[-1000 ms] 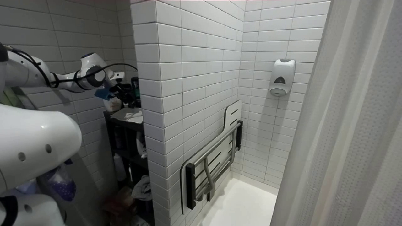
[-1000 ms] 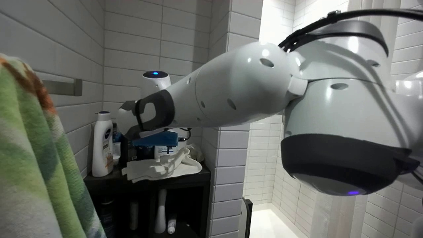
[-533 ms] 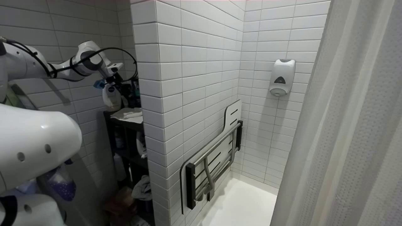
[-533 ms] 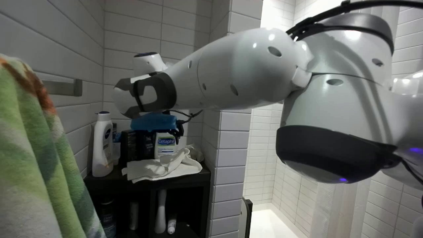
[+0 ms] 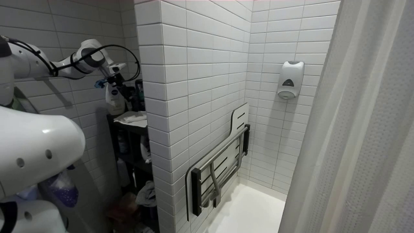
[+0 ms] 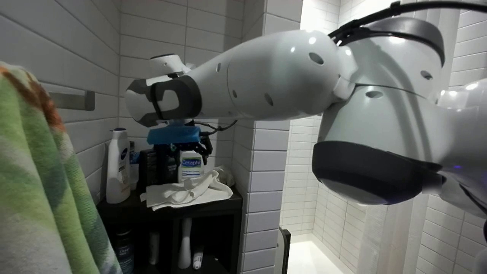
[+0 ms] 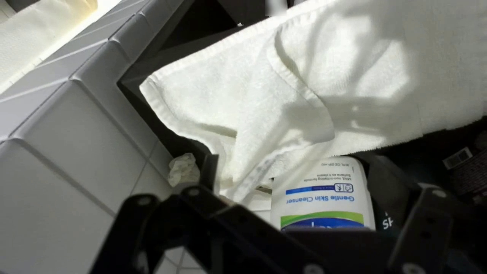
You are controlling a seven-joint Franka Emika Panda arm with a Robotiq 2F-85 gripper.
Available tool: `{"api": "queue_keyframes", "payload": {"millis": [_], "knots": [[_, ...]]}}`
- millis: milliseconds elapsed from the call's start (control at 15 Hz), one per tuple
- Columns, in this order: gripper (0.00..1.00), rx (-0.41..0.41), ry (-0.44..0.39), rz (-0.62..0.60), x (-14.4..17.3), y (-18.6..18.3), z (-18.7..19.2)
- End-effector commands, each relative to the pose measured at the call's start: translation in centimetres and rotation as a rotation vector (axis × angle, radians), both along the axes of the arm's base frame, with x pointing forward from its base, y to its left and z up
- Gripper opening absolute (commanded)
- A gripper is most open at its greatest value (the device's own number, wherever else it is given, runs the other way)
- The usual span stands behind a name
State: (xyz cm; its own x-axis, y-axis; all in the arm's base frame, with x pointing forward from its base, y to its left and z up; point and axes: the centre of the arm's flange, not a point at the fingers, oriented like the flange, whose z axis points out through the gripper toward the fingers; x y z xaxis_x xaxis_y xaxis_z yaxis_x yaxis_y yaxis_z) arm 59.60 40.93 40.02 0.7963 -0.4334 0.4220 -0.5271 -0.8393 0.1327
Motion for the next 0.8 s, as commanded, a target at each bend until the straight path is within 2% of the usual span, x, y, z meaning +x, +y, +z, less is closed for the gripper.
{"api": "queue_keyframes", "payload": {"millis": [0, 133, 400, 533, 733], "knots": [[1.00, 0.000, 0.000, 0.000, 0.0, 0.0, 0.0], [1.00, -0.126, 0.002, 0.000, 0.3, -0.5, -0.3], [1.00, -0.272, 0.053, -0.052, 0.9, -1.4, 0.0], [1.00, -0.269, 0.097, -0.075, 0.8, -1.6, 0.4], [1.00, -0.190, 0.149, -0.100, 0.4, -1.6, 0.2]]}}
